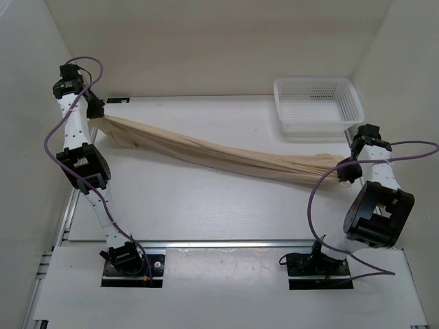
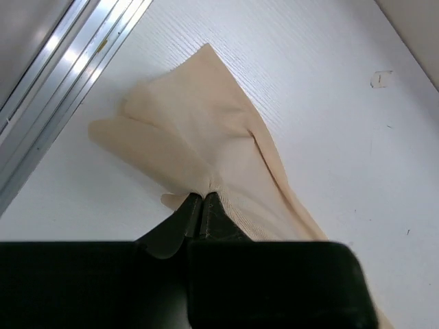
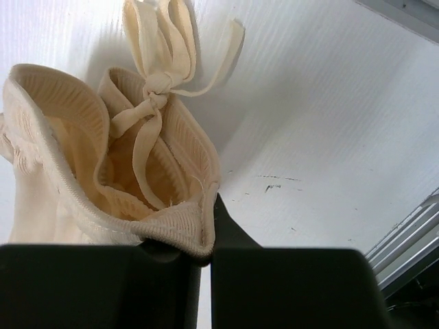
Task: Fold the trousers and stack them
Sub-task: Fold the trousers
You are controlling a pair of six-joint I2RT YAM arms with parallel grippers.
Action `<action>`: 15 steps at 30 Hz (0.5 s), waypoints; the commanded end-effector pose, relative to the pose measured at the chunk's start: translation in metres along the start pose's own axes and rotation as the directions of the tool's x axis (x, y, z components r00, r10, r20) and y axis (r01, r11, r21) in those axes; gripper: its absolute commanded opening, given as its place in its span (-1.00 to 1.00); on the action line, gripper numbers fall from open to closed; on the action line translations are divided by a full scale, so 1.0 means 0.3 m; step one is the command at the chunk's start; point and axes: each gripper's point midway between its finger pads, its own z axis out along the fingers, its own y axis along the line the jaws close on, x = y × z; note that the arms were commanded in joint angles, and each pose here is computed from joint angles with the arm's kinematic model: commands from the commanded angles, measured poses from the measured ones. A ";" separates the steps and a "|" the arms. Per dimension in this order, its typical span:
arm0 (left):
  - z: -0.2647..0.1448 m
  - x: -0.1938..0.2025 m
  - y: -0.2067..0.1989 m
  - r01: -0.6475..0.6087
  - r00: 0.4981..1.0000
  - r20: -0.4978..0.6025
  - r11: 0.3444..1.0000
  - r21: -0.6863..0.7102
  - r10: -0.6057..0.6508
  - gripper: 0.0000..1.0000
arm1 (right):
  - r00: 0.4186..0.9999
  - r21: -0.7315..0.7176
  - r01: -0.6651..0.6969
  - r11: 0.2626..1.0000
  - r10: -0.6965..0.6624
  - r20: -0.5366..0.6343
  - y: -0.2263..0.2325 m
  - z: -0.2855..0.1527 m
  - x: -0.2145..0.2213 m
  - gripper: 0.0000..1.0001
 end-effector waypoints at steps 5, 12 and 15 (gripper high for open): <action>-0.148 0.069 0.160 -0.013 1.000 0.001 0.985 -0.170 0.013 -0.78 | 0.995 0.036 -0.061 0.997 0.058 0.078 -0.118 -0.045 0.007 -1.00; -0.183 0.189 0.196 -0.013 0.997 -0.074 0.984 -0.179 0.000 0.72 | 0.985 0.061 -0.096 0.993 0.086 0.149 -0.214 -0.104 -0.021 0.24; -0.212 0.159 0.176 -0.007 0.999 -0.044 0.988 -0.155 0.000 0.87 | 0.983 0.003 -0.110 0.994 0.108 0.148 -0.165 -0.146 -0.052 0.47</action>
